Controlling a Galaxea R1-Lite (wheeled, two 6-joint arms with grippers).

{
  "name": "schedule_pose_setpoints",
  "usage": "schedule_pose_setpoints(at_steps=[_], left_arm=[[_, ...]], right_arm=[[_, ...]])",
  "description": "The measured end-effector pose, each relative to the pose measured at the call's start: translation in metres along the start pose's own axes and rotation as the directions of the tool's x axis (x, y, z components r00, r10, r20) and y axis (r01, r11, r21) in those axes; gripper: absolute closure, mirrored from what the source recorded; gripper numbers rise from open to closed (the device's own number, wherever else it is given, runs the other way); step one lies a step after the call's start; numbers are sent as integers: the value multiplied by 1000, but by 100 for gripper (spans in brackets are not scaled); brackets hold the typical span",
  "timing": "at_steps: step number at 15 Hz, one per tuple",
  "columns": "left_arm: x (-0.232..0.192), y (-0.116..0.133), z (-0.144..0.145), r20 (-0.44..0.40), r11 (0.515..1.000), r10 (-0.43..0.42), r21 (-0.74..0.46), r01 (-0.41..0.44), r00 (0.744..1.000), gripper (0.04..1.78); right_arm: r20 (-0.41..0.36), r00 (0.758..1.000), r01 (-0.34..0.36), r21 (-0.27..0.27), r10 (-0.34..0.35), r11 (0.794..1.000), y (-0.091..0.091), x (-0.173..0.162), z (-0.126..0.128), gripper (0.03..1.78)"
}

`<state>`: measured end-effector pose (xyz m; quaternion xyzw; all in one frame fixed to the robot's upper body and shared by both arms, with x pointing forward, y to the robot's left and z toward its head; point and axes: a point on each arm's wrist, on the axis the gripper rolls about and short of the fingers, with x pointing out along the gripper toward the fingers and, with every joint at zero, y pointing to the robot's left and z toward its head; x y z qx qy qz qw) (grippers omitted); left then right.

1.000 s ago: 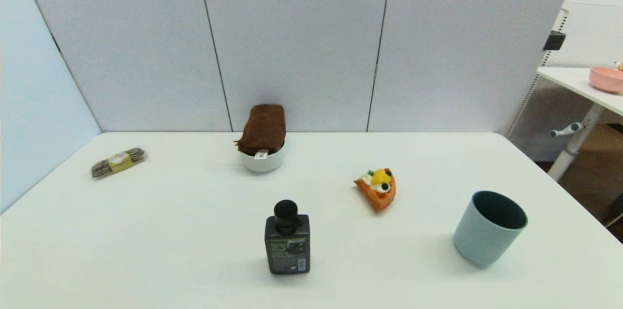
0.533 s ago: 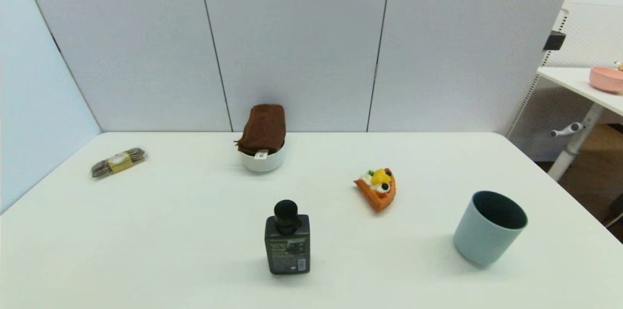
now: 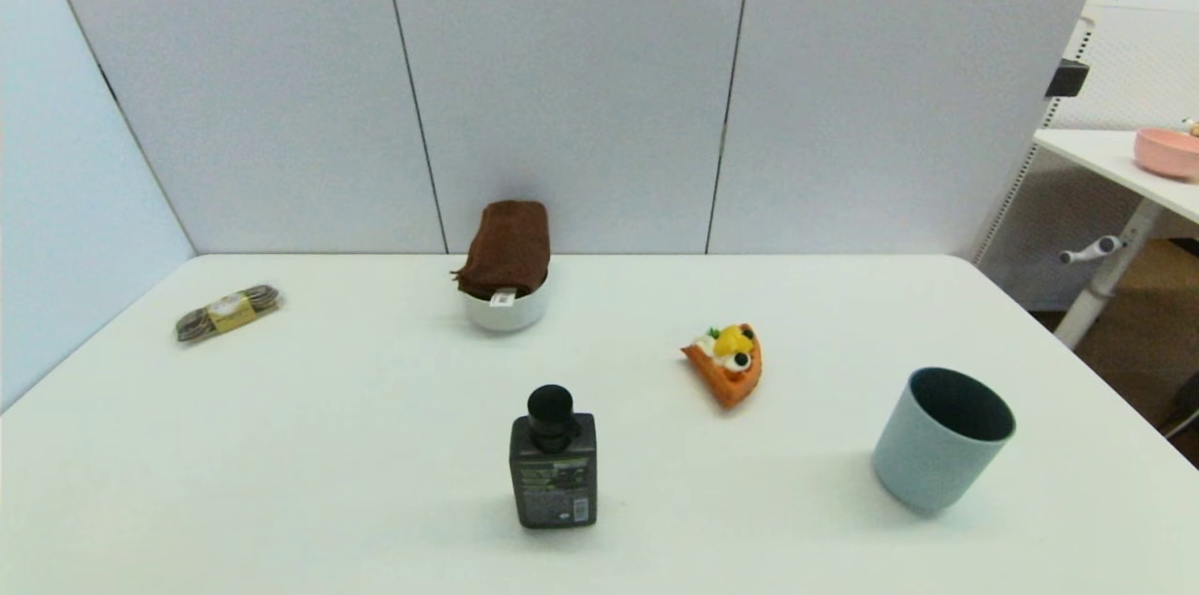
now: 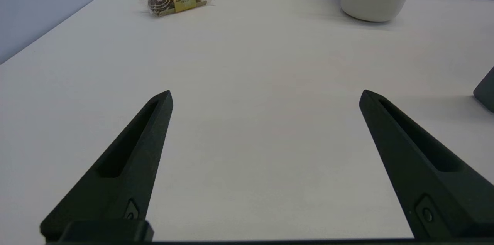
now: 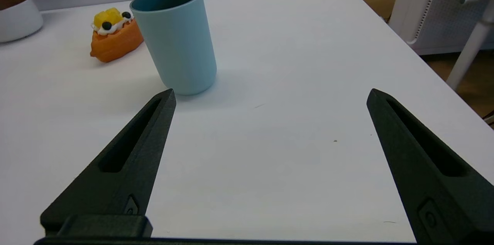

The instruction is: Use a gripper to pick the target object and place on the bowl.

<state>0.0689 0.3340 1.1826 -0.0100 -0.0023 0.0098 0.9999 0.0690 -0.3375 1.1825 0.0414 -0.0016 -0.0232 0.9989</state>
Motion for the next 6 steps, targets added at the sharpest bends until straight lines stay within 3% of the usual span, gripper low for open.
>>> schedule_pose_setpoints(at_steps=[6], left_arm=[[0,0,0,-1,1000,0,1,0,1000,11]], right_arm=[[0,1000,0,8,0,1000,0,0,0,10]])
